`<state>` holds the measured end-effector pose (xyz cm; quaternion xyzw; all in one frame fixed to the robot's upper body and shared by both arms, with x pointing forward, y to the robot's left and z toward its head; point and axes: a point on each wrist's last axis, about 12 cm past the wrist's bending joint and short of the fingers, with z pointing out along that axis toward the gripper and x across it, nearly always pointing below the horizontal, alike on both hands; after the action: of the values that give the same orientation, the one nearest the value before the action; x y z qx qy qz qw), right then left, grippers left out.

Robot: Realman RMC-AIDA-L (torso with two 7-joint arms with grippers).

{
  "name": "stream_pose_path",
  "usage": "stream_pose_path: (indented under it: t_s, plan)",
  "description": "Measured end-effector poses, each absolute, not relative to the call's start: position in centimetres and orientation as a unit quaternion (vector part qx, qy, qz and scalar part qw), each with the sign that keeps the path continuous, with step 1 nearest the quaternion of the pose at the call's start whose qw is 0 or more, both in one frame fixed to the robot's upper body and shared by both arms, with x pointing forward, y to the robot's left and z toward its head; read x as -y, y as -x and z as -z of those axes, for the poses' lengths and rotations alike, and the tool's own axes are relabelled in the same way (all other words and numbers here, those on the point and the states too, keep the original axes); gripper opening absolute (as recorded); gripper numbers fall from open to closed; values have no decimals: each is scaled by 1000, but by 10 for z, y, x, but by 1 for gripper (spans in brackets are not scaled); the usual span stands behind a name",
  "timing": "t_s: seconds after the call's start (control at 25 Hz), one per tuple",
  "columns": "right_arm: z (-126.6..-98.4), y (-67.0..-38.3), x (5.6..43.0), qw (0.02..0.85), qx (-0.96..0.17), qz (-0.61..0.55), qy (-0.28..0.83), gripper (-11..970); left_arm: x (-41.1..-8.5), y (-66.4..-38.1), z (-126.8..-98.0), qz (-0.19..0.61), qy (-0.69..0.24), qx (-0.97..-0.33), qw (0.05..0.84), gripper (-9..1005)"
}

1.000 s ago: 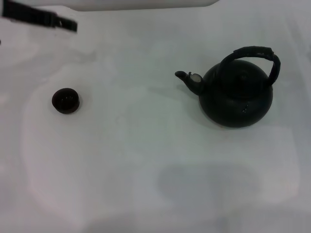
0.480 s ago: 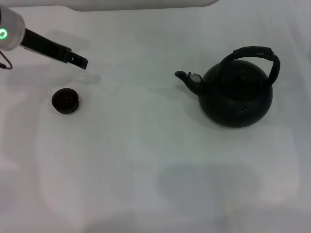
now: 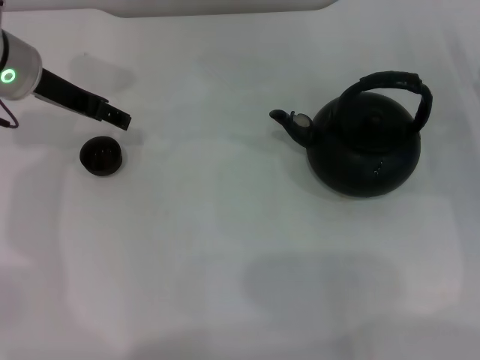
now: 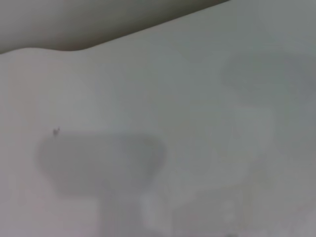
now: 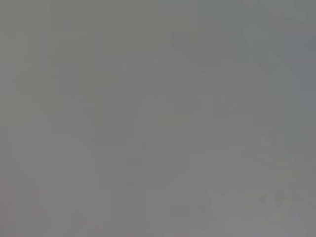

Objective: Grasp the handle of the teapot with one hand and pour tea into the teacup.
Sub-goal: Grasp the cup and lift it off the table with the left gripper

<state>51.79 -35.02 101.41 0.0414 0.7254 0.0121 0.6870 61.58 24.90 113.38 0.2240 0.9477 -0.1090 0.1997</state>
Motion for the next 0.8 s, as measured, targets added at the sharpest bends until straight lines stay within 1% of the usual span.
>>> stream_pose_path:
  t_s: [0.12,0.36,0.8]
  plan:
    - [-1014,-518,350,687,-725,-12,-41,841,-246,-615,-1132,111,-225,-948,197,855]
    - [-1013,-517,351,686,-726,-12,-43,841,-244,-611,-1125,88,-234,-951,181,855]
    - [-1013,-517,351,686,-726,-12,-43,842,-242,-610,-1121,93,-232,-953,174,857]
